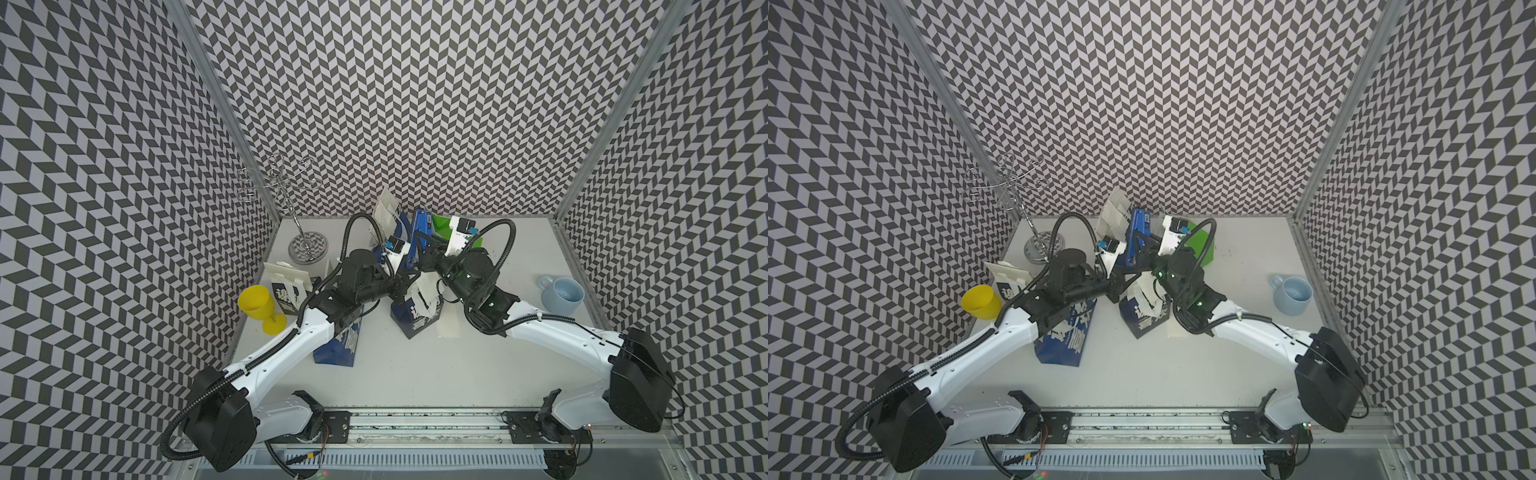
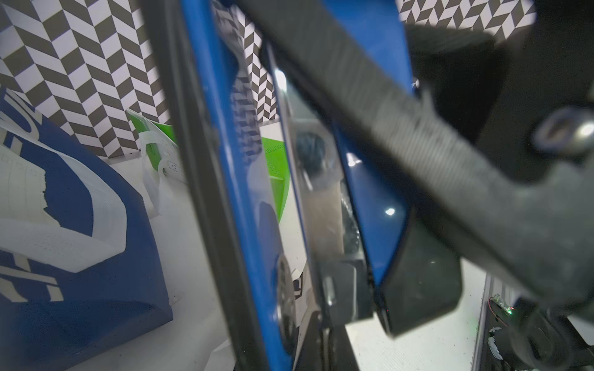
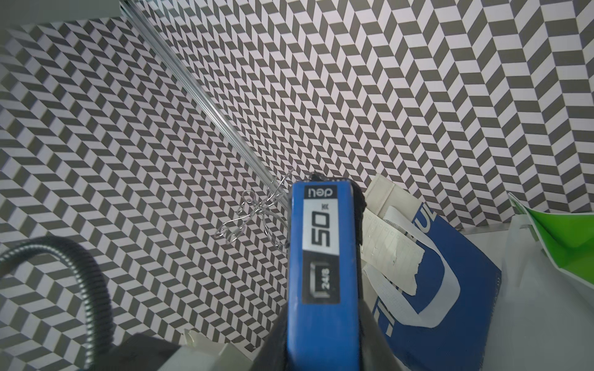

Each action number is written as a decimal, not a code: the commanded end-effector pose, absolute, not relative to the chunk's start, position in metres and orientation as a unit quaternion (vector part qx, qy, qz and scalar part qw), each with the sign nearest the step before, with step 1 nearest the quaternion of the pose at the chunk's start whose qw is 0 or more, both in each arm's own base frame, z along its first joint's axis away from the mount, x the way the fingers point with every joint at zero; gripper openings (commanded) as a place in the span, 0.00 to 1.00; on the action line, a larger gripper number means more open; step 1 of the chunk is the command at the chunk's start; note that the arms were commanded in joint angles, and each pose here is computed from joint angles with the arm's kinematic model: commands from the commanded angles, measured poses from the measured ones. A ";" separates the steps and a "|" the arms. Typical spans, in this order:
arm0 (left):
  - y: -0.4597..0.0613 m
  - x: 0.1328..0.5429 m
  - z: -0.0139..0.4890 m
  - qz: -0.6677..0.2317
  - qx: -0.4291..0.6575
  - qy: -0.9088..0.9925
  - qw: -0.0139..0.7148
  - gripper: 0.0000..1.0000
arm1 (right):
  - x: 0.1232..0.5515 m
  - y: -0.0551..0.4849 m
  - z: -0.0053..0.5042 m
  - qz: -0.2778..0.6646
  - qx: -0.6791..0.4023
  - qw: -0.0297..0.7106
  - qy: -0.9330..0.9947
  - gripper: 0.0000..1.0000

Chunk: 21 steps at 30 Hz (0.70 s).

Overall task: Staple the receipts to the bags
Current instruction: Place the stapler in the takeout bag.

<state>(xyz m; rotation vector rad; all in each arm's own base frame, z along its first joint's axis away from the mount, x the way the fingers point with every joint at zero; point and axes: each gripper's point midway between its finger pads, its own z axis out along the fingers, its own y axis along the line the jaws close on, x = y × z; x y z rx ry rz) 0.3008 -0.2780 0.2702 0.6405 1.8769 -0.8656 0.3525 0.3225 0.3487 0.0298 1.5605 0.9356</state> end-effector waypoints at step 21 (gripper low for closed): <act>-0.271 0.311 0.283 -0.328 0.246 0.766 0.495 0.00 | 0.334 0.291 0.380 0.328 0.005 0.701 0.633 0.00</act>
